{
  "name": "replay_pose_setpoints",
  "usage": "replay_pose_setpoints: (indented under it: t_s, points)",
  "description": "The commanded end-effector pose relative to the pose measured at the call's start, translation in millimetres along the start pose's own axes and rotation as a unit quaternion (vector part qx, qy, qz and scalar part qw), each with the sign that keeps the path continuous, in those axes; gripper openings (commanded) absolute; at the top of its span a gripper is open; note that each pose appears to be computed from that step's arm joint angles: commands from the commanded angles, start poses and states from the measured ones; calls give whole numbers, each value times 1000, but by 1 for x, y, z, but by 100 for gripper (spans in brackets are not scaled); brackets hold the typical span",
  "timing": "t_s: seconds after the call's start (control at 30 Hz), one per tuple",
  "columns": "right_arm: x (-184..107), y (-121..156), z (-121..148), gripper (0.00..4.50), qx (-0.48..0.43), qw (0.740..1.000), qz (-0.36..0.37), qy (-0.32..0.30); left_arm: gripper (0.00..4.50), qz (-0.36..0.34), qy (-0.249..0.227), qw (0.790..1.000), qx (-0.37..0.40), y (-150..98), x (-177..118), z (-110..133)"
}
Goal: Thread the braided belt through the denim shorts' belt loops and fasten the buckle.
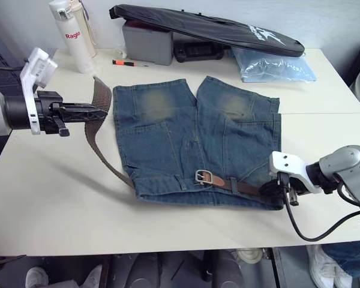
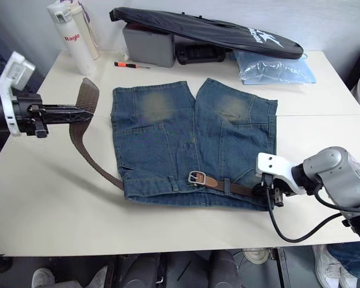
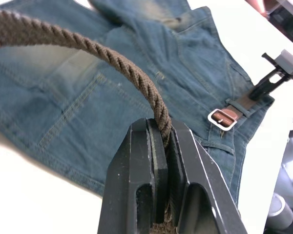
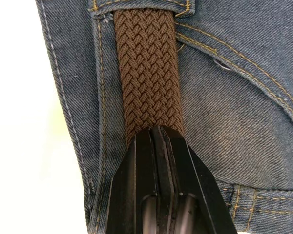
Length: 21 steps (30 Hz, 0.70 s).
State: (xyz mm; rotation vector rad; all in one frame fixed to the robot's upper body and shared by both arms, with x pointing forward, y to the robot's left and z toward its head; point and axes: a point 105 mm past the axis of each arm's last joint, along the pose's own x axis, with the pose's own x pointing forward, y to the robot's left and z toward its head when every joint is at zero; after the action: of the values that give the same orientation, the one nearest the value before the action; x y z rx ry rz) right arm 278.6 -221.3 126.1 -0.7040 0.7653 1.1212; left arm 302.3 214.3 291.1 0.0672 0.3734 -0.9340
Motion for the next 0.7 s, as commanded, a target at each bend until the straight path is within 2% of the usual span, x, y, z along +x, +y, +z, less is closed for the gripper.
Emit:
replay_pose_setpoints:
  t_s: [0.03,0.13,0.33,0.47,0.67,0.7]
  points:
    - [-1,3,7,4,13,1000,0,-22,0,-55,-21,997,49,-23,-2,22]
    - [-3,4,29,4,-3,998,-1,-67,0,-106,2,992,72,-40,10,12]
    - [-20,0,66,4,-6,988,-22,-153,0,-142,73,979,129,-53,49,-20]
    - [-30,-7,80,4,-12,981,-57,-186,0,-160,90,968,174,-60,68,-29]
    - [-52,-20,109,4,-35,958,-137,-251,0,-178,142,935,273,-60,82,-49]
    - [-52,-19,115,33,-49,956,-142,-253,0,-182,151,926,293,-60,85,-52]
